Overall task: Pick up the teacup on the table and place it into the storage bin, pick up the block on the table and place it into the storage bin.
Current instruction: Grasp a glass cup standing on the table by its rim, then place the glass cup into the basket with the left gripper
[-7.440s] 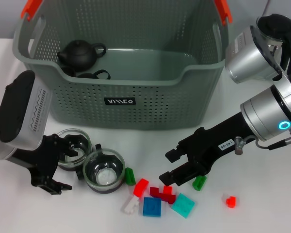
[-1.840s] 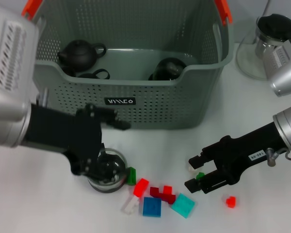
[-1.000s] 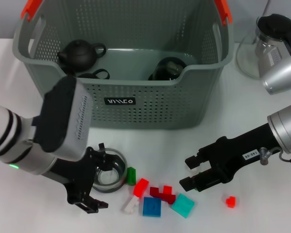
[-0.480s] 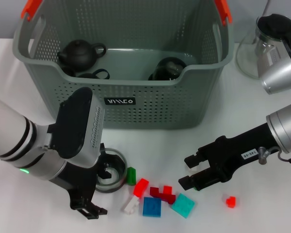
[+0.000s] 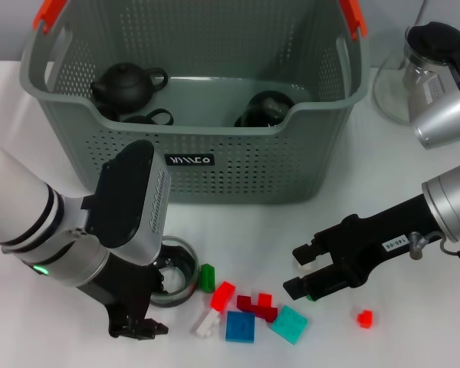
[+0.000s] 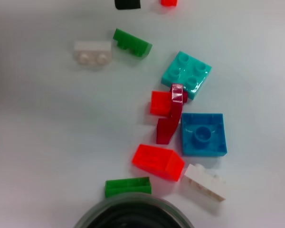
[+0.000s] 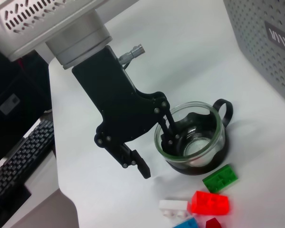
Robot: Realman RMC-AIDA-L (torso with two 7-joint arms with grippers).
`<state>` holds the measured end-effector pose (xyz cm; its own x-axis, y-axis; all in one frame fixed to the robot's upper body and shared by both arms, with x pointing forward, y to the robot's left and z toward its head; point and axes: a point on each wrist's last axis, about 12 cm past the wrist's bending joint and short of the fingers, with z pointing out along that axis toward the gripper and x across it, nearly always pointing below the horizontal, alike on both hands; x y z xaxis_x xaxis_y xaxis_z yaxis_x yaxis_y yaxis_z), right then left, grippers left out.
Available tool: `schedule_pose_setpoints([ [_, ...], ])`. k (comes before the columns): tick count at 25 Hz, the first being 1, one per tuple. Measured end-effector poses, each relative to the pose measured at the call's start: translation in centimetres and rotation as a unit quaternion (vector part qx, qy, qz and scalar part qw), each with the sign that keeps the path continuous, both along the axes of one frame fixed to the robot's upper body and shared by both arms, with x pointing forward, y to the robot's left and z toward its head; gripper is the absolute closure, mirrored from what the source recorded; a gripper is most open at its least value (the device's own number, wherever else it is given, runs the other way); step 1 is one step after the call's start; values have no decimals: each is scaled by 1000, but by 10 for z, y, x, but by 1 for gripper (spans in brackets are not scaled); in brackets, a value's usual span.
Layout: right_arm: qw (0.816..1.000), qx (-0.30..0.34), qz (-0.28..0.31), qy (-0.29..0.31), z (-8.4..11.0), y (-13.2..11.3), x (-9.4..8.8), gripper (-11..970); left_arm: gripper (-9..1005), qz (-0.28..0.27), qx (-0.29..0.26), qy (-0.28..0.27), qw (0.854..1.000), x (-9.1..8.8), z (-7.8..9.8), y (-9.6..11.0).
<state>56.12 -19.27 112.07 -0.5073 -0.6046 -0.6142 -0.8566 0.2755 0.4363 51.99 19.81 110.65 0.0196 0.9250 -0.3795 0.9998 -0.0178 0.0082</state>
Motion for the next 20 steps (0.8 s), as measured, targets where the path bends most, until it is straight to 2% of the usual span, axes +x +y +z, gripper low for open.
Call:
schedule_pose_setpoints([
  [15, 1000, 0, 2, -3, 0, -1, 0, 227, 947, 10, -8, 5, 1000, 1, 4, 1],
  [17, 1000, -1, 2, -3, 0, -2, 0, 227, 947, 10, -17, 9, 1000, 0, 9, 2],
  [20, 1000, -2, 2, -3, 1, -3, 0, 227, 947, 9, -59, 20, 998, -4, 27, 5],
])
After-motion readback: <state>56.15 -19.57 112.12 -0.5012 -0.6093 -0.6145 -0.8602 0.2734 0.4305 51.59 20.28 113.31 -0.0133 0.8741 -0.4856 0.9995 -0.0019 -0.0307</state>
